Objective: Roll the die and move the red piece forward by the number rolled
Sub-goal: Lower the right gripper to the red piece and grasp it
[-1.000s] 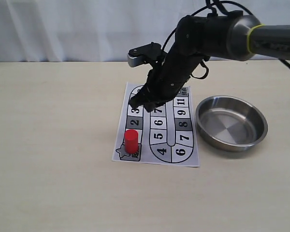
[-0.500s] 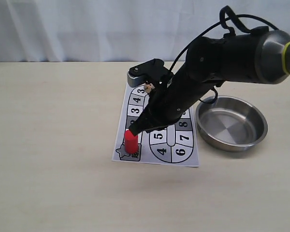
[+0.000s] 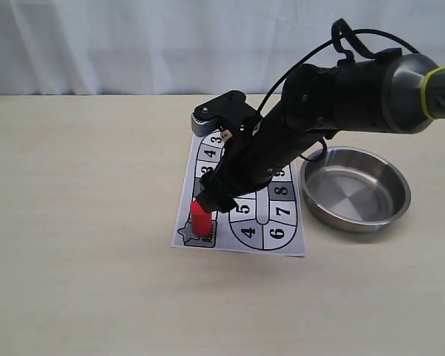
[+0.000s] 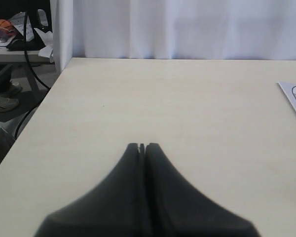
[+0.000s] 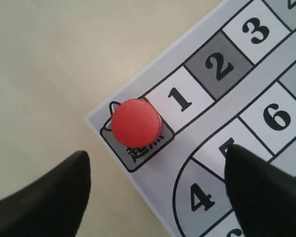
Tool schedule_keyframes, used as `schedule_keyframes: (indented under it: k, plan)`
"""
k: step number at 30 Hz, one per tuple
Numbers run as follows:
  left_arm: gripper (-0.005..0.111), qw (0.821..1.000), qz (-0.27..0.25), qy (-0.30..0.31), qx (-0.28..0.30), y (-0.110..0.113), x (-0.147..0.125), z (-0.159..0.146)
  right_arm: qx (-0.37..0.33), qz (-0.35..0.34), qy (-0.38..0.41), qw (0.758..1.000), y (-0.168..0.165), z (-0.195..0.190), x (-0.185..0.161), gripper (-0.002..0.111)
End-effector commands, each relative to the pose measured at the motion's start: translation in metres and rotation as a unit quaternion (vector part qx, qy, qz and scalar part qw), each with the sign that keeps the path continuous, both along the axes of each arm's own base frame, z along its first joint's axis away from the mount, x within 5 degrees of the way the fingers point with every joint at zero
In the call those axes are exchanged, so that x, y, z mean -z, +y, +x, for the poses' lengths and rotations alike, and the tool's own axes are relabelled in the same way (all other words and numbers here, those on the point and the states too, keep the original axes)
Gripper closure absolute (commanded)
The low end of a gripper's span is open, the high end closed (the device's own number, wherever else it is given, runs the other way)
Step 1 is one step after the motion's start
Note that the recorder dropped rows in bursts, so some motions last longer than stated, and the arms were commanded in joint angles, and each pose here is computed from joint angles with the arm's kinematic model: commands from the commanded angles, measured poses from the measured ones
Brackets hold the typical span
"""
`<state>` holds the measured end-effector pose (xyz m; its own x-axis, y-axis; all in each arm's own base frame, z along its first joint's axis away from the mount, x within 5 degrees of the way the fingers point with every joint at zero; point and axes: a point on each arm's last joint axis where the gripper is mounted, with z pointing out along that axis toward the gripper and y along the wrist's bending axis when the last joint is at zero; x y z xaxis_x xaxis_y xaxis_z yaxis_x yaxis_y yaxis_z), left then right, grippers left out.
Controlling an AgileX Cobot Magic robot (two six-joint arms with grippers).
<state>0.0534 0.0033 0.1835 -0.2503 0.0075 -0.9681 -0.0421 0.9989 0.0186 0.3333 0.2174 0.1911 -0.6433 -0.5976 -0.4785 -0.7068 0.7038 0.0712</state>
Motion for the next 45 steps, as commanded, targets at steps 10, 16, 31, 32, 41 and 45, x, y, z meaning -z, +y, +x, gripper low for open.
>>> schedule_keyframes:
  k: [10,16,31,32,41,45]
  plan:
    - [0.107,1.0,-0.003,-0.005,0.0,0.0,0.0,0.0,-0.02,0.039,0.002,0.999,0.01,0.003,0.014,0.037]
    - [0.107,1.0,-0.003,-0.005,0.0,0.0,0.0,0.0,-0.047,0.019,-0.002,0.999,0.026,-0.003,0.031,0.037]
    - [0.107,1.0,-0.003,-0.005,0.0,0.0,0.0,0.0,-0.054,-0.01,-0.06,0.997,0.032,0.006,0.051,0.044]
    - [0.107,1.0,-0.003,-0.005,0.0,0.0,0.0,0.0,-0.054,-0.011,-0.059,0.997,0.032,0.006,0.052,0.047]
    - [0.107,1.0,-0.003,-0.005,0.0,0.0,0.0,0.0,-0.049,-0.012,-0.048,0.998,0.033,0.007,0.061,0.061]
    - [0.107,1.0,-0.003,-0.005,0.0,0.0,0.0,0.0,-0.048,-0.011,-0.049,0.998,0.033,0.007,0.061,0.085]
